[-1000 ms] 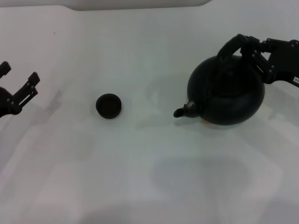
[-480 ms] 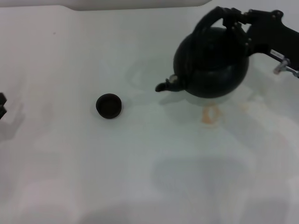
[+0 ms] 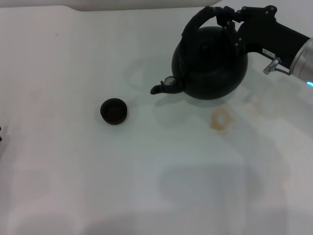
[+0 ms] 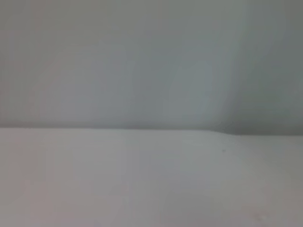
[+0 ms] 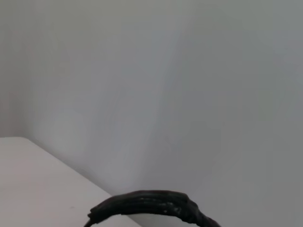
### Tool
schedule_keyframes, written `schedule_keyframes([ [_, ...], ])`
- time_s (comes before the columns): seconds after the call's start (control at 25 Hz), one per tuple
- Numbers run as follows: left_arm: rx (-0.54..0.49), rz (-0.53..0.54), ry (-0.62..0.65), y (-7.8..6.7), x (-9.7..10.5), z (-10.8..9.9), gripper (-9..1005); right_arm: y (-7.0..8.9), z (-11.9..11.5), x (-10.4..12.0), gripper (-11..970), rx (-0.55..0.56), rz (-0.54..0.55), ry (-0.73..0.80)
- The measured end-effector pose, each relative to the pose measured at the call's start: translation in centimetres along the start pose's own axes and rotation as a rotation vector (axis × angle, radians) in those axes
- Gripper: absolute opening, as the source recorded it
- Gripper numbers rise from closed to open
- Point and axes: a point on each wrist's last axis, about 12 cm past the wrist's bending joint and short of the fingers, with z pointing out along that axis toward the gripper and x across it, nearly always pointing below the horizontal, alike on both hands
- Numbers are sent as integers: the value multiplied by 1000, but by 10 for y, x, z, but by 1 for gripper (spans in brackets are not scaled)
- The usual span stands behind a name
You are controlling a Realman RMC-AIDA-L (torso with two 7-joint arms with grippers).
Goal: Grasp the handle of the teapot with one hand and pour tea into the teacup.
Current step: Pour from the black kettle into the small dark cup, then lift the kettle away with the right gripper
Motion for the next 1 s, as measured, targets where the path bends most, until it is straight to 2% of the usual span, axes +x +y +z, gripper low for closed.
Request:
schedule_keyframes([
  [0.64,38,38,-15,-5,-6,13,803,34,28,-24,136,20,-109,44],
  [1.0,51,50,-8,-6,-7,17,803,45,36,-32,130,14,-171,48],
])
